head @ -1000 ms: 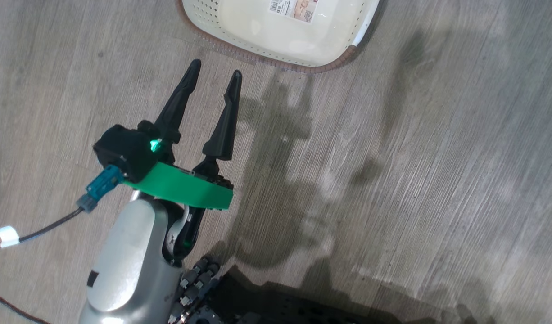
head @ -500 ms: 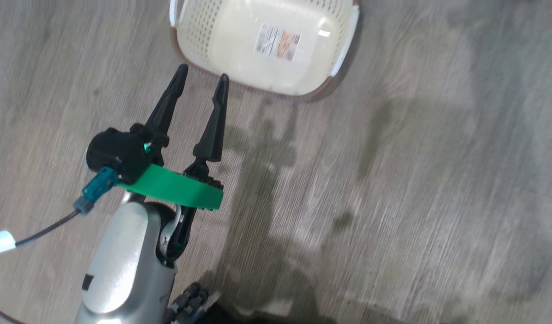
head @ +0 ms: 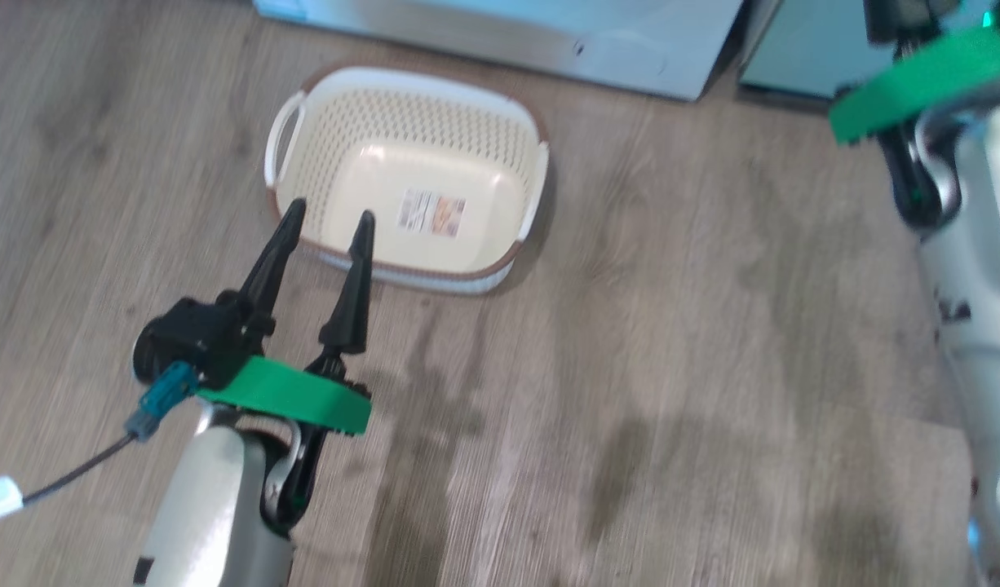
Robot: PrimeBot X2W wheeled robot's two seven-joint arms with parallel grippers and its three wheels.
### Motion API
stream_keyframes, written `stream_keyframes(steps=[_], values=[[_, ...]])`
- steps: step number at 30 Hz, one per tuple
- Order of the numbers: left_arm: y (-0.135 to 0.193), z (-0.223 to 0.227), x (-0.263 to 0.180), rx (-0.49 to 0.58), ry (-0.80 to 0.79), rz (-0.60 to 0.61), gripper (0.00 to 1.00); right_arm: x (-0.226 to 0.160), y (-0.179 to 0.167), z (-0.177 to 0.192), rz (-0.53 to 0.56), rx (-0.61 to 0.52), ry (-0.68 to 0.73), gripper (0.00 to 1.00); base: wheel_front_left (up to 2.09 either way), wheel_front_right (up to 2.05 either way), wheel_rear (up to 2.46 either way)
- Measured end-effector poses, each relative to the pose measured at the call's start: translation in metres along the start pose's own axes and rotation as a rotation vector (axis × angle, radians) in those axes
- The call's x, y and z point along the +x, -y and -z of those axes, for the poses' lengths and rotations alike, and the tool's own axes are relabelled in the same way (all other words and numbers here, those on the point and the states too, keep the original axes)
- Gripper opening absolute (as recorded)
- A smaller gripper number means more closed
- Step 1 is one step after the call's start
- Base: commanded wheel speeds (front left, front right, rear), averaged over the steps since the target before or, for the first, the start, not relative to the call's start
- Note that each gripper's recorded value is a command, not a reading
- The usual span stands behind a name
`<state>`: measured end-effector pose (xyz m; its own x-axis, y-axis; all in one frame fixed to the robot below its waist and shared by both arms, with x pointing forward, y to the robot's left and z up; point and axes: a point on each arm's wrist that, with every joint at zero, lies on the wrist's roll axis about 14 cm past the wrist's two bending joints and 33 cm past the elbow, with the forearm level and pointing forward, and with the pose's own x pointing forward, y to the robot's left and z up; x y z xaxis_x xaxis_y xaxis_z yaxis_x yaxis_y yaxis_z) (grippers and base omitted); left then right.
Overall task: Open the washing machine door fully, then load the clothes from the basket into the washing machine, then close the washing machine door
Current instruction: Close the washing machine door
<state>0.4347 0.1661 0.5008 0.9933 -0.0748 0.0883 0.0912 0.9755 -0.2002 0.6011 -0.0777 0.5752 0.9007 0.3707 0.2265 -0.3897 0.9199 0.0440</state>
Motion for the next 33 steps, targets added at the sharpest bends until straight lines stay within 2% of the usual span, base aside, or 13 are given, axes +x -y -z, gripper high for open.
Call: stream_keyframes(steps=[6, 15, 24, 33], values=[[0.004, -0.012, -0.017, -0.013, 0.025, -0.004, 1.0, -0.056, 0.012, -0.031, 0.104, 0.07, 0.075, 0.0, 0.0, 0.0, 0.0], [0.016, -0.027, -0.03, -0.021, 0.061, 0.027, 1.0, -0.139, 0.025, -0.033, 0.254, 0.113, 0.08, 0.0, 0.0, 0.0, 0.0], [0.009, -0.022, -0.048, -0.001, 0.042, -0.009, 1.0, -0.196, 0.021, -0.008, 0.33, 0.152, 0.005, 0.0, 0.0, 0.0, 0.0], [0.007, -0.021, -0.057, 0.007, 0.034, -0.022, 1.0, -0.221, 0.017, 0.005, 0.351, 0.143, -0.046, 0.0, 0.0, 0.0, 0.0]])
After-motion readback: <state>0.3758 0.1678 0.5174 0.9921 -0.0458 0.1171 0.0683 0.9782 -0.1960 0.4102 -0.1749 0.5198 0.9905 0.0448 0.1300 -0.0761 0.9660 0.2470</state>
